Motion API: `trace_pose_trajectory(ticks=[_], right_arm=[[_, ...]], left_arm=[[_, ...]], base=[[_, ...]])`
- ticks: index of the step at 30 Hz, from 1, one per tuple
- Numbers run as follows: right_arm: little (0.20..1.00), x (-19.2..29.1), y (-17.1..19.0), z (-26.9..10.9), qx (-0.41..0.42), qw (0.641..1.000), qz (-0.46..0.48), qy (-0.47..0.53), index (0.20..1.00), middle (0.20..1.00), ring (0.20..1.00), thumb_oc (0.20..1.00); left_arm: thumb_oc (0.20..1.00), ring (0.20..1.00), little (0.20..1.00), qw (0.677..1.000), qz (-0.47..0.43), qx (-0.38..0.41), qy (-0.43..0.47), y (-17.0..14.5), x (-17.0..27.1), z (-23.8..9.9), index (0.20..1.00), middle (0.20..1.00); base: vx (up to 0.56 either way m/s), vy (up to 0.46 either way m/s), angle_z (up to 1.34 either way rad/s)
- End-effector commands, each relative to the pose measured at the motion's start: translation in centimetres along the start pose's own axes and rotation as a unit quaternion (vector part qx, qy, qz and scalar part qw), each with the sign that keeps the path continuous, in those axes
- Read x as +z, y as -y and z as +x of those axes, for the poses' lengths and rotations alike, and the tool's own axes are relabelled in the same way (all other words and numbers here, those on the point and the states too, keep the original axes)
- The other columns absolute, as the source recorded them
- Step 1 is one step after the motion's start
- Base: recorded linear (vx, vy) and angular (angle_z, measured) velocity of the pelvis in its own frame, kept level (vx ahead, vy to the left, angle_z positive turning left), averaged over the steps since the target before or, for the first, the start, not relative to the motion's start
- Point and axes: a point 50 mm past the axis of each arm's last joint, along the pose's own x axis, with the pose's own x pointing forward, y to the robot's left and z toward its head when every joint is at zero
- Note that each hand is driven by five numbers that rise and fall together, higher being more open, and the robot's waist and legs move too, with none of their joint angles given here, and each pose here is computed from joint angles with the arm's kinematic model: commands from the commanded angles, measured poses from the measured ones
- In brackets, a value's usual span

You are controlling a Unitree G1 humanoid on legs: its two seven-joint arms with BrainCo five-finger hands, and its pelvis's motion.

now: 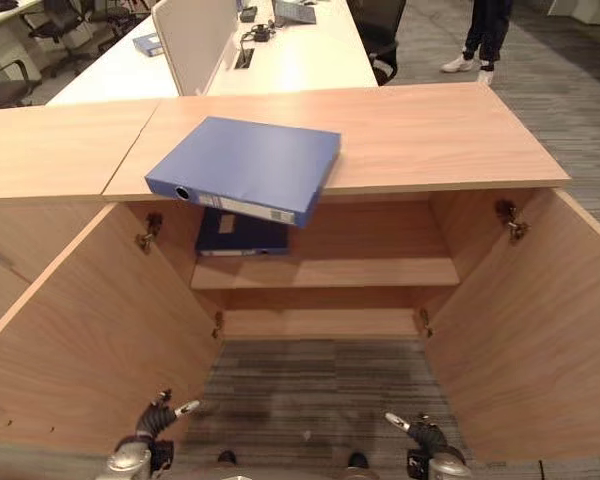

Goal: Put the empty folder in the office cabinet

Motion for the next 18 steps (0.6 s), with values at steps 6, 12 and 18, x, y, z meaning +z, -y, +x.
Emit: trace_pose_trajectory(ticks=[6,12,18], right_arm=[[1.000,4.1,-1.6,0.6,0.029,0.996,-0.045,0.071,1.000,1.000,1.000,1.000],[1.000,2.9,-2.1,0.5,0.031,0.998,-0.022,0.053,1.000,1.000,1.000,1.000],[1.000,1.3,-2.7,0.3,0.040,0.999,-0.013,0.031,1.000,1.000,1.000,1.000]], left_arm=[[1.000,1.000,1.000,0.998,0.034,0.000,0.056,-1.3,3.3,0.9,1.000,1.000],[1.000,1.000,1.000,0.998,0.046,-0.012,0.050,-1.1,2.9,0.8,1.000,1.000],[1.000,1.000,1.000,0.997,0.059,-0.013,0.045,-1.1,2.7,0.8,1.000,1.000]], base=[[-0.05,-0.291,0.04],[0.03,-0.035,0.08],[0.06,0.047,0.09]])
